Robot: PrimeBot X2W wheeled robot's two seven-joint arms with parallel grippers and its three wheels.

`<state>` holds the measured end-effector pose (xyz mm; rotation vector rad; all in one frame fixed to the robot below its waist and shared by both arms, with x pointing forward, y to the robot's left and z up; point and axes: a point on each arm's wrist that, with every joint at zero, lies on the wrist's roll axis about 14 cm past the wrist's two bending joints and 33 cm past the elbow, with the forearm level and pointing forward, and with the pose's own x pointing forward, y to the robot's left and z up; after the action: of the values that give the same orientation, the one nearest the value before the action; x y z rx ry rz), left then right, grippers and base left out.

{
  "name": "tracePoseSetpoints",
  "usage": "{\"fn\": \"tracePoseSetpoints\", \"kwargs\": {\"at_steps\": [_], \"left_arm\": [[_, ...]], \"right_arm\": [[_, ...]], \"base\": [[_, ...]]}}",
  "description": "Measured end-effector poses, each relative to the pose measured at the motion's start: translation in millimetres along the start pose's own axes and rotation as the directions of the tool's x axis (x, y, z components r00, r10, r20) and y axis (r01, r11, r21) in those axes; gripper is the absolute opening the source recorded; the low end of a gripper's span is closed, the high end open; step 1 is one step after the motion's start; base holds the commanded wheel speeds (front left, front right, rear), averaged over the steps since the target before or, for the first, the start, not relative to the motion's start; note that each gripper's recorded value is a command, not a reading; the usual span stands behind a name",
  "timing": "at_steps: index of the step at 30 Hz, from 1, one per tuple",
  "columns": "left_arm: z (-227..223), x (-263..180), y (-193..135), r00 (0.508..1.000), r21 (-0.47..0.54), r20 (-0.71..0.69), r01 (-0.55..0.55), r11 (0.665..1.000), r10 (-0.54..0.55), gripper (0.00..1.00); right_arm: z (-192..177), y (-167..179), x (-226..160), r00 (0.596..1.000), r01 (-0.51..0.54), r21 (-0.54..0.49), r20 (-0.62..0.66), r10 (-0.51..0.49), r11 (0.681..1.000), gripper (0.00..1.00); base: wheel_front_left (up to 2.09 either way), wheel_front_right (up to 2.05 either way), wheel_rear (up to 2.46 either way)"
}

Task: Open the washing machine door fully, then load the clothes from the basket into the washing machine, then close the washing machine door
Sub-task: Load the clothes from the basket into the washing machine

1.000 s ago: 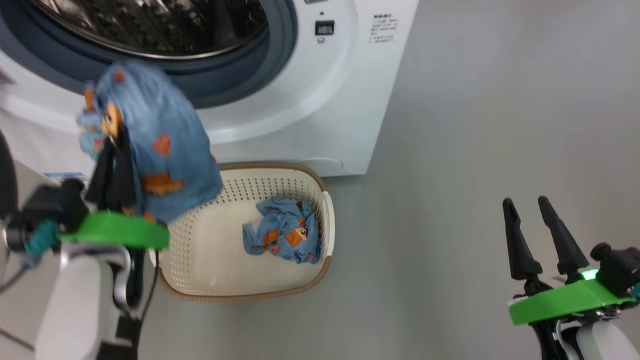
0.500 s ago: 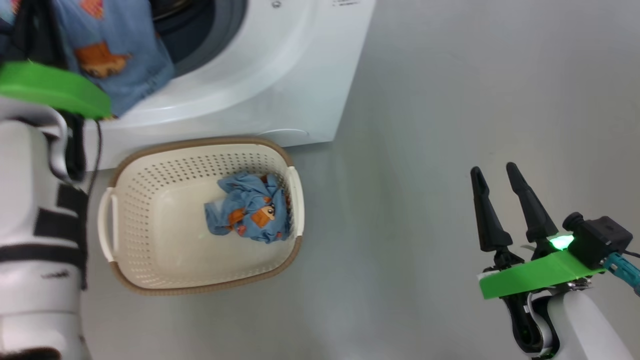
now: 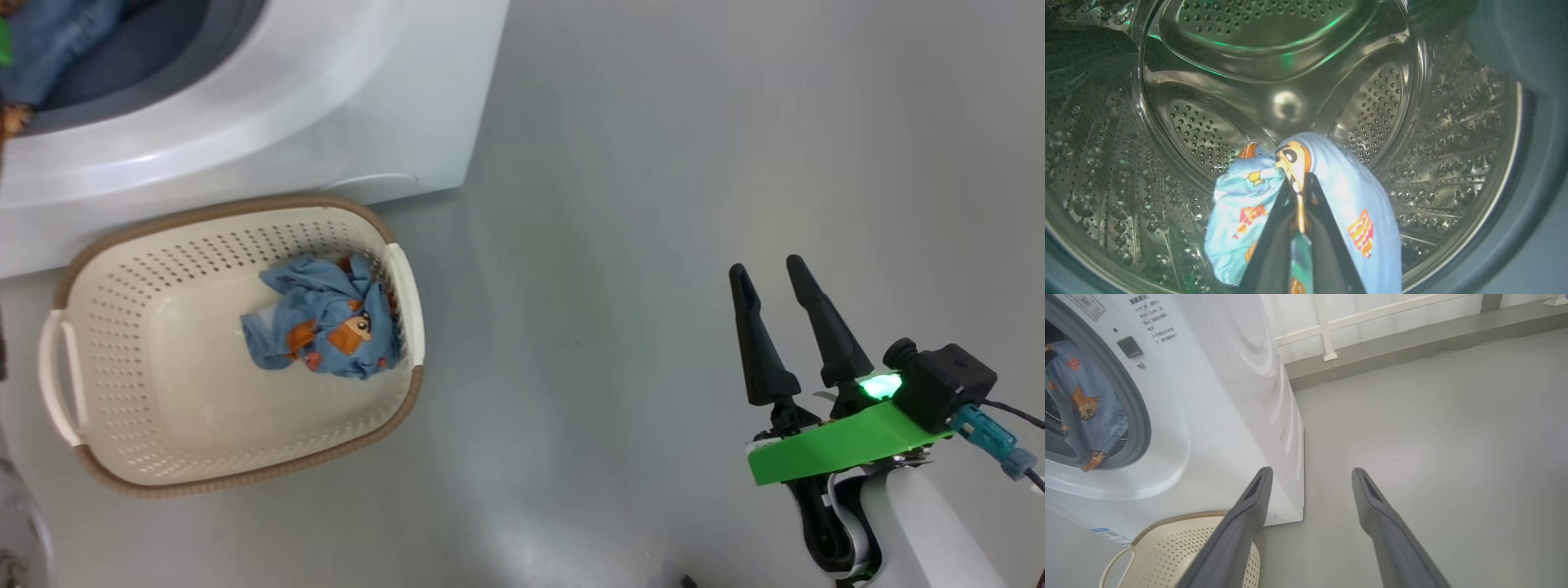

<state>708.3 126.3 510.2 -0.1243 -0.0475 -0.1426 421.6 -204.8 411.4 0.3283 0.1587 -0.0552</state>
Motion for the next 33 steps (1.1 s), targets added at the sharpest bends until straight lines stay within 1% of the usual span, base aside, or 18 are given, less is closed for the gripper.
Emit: {"fn": "tracePoseSetpoints", "kwargs": {"at_steps": [5, 6, 7, 8, 9, 10, 20, 33], "left_arm": [[0, 13, 2, 0.999, -0.024, 0.040, -0.016, 1.000, 0.017, 0.00], [-4, 14, 2, 0.999, -0.027, 0.035, -0.016, 1.000, 0.017, 0.08], [-8, 14, 1, 0.999, -0.024, 0.029, -0.014, 1.000, 0.015, 0.37], [-12, 15, 1, 1.000, -0.028, 0.022, -0.015, 1.000, 0.016, 0.37], [-15, 15, 1, 1.000, -0.033, 0.014, -0.019, 0.999, 0.019, 0.86], [-18, 14, 2, 1.000, -0.035, 0.008, -0.022, 0.999, 0.022, 1.00], [-19, 9, 12, 0.999, -0.045, -0.006, -0.051, 0.998, 0.051, 1.00], [-35, -17, 5, 0.998, -0.075, -0.044, -0.052, 0.996, 0.048, 1.00]], "right_arm": [[-1, -5, 4, 1.000, 0.017, -0.006, -0.001, -0.017, 1.000, 1.00], [-1, -6, 4, 1.000, 0.020, -0.007, -0.002, -0.020, 1.000, 1.00], [-2, -8, 4, 1.000, 0.024, -0.009, -0.004, -0.024, 1.000, 1.00], [-3, -9, 4, 1.000, 0.027, -0.009, -0.006, -0.027, 1.000, 1.00], [-3, -9, 4, 1.000, 0.030, -0.009, -0.007, -0.030, 1.000, 1.00], [-4, -10, 4, 1.000, 0.030, -0.009, -0.008, -0.030, 0.999, 1.00], [-3, -4, 6, 1.000, 0.016, 0.000, -0.003, -0.016, 1.000, 1.00], [8, 4, 9, 1.000, -0.008, 0.003, 0.028, 0.008, 1.000, 1.00]], "base": [[0.00, 0.00, 0.00], [0.00, 0.00, 0.00], [0.00, 0.00, 0.00], [0.00, 0.00, 0.00], [0.00, 0.00, 0.00], [0.00, 0.00, 0.00], [0.00, 0.00, 0.00], [0.00, 0.00, 0.00]]}}
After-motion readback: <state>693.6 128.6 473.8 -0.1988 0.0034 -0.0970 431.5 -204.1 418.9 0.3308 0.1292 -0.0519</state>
